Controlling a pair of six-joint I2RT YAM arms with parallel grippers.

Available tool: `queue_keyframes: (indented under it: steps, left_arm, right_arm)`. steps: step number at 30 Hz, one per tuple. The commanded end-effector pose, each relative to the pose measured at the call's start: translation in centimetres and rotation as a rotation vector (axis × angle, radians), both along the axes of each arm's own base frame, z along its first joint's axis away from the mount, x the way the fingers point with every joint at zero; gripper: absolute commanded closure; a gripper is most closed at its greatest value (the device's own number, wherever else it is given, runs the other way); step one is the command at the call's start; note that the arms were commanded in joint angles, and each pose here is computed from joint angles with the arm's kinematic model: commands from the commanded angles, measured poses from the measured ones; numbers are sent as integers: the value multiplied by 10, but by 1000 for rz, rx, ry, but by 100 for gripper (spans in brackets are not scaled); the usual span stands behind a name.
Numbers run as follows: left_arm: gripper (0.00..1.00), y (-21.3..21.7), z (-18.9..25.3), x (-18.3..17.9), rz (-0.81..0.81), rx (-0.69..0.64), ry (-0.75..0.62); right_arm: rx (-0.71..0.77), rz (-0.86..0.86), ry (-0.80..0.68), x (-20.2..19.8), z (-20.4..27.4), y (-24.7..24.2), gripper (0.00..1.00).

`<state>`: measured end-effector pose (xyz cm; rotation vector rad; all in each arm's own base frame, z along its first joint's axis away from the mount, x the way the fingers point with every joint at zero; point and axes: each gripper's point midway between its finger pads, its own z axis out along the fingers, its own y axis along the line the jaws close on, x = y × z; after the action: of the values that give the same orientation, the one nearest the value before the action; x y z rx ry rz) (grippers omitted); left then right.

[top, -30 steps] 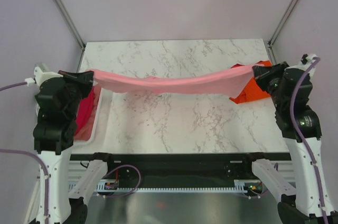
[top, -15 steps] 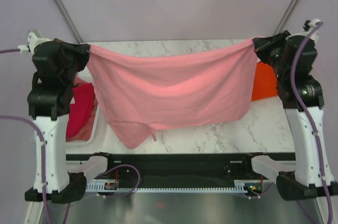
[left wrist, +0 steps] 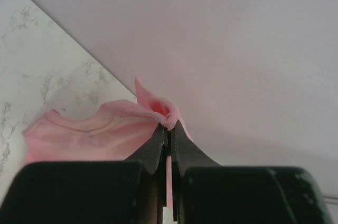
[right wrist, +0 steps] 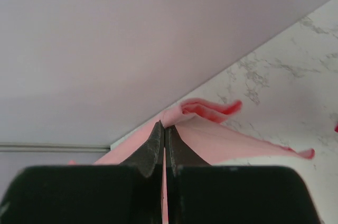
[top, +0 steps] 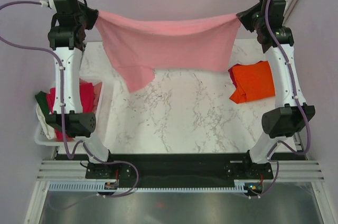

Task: Fold and stack the t-shirts
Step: Fold the tshirt

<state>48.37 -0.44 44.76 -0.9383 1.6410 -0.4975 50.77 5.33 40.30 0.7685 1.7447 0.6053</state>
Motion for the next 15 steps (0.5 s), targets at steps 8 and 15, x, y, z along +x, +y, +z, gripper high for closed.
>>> queue_keyframes:
  steps: [8,15]
  left_arm:
    - [98,20,-60,35,6,11,34]
    - [98,20,-171,18,4,9,71]
  right_arm:
    - [100,95,9,51,-49,13,100]
    - [160,155,165,57,-173,27,100]
